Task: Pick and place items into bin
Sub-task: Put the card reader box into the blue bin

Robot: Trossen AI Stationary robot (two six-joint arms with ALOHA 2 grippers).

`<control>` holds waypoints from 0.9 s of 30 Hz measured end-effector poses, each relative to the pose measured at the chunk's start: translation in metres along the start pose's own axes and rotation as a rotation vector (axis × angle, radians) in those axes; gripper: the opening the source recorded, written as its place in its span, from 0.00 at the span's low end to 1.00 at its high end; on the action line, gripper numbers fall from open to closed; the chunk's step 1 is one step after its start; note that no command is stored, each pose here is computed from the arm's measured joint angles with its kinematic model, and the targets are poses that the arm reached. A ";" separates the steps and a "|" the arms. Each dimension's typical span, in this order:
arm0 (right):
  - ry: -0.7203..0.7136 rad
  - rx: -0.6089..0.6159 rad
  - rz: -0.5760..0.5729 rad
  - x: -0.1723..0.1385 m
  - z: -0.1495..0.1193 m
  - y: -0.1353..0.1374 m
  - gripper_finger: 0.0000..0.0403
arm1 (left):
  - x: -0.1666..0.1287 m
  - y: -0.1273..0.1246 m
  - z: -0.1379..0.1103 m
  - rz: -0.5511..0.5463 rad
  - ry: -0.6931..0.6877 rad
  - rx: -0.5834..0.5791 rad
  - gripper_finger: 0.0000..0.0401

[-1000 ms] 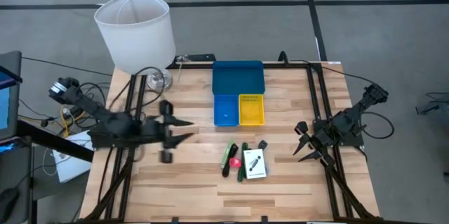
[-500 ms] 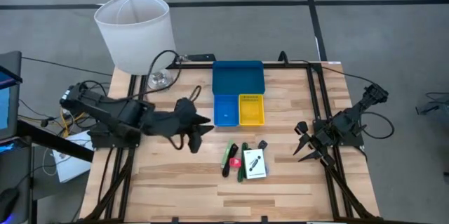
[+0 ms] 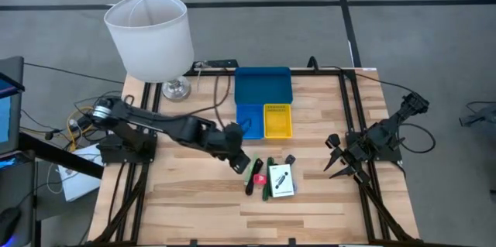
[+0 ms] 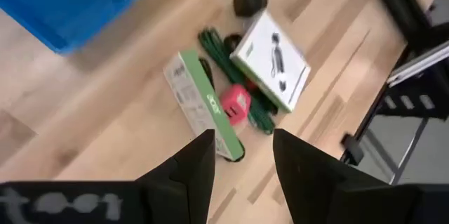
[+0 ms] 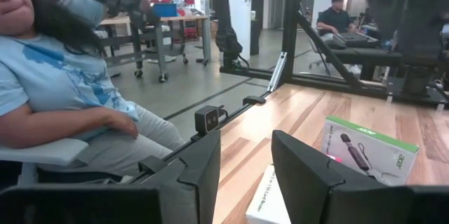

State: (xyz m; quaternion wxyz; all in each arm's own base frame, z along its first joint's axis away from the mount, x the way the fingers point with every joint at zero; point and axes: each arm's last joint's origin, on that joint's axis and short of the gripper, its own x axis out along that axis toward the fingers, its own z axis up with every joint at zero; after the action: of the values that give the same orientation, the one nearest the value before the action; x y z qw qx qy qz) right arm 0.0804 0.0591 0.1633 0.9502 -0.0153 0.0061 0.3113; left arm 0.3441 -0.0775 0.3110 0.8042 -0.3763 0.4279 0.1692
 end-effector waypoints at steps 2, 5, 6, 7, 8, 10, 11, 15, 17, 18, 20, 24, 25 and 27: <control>0.000 0.000 0.000 0.000 0.000 0.000 0.31 | 0.011 0.002 0.000 0.023 0.031 -0.011 0.33; 0.000 0.000 0.000 0.000 0.000 0.000 0.31 | 0.024 0.004 0.001 0.042 0.061 -0.040 0.33; 0.000 0.000 0.000 0.000 0.000 0.000 0.31 | 0.028 0.004 0.001 0.048 0.070 -0.051 0.33; 0.000 0.000 0.000 0.000 0.000 0.000 0.31 | 0.031 0.004 0.001 0.051 0.075 -0.064 0.33; 0.000 0.000 0.000 0.000 0.000 0.000 0.31 | 0.034 0.005 0.002 0.054 0.079 -0.076 0.33; 0.000 0.000 0.000 0.000 0.000 0.000 0.31 | 0.034 0.006 0.003 0.058 0.082 -0.093 0.33; 0.000 0.000 0.000 0.000 0.000 0.000 0.31 | 0.034 0.006 0.003 0.055 0.080 -0.100 0.33; 0.000 0.000 0.000 0.000 0.000 0.000 0.31 | 0.034 0.007 0.005 0.058 0.077 -0.126 0.33; 0.000 0.000 0.000 0.000 0.000 0.000 0.31 | 0.034 0.007 0.005 0.048 0.092 -0.129 0.33; 0.000 0.000 0.000 0.000 0.000 0.000 0.31 | 0.034 0.007 0.005 0.045 0.097 -0.132 0.33; 0.000 0.000 0.000 0.000 0.000 0.000 0.31 | 0.038 0.005 0.005 0.026 0.104 -0.141 0.33; 0.000 0.000 0.000 0.000 0.000 0.000 0.31 | 0.041 -0.001 0.007 -0.056 0.124 -0.152 0.35; 0.000 0.000 0.000 0.000 0.000 0.000 0.31 | 0.042 -0.005 0.008 -0.090 0.116 -0.157 0.35; 0.000 0.000 0.000 0.000 0.000 0.000 0.31 | 0.044 -0.007 0.011 -0.126 0.126 -0.167 0.36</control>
State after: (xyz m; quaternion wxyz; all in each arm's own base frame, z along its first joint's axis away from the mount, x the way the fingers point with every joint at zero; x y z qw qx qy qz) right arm 0.0804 0.0591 0.1633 0.9502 -0.0153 0.0060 0.3113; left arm 0.3799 -0.0762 0.2822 0.7507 -0.4779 0.4374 0.1292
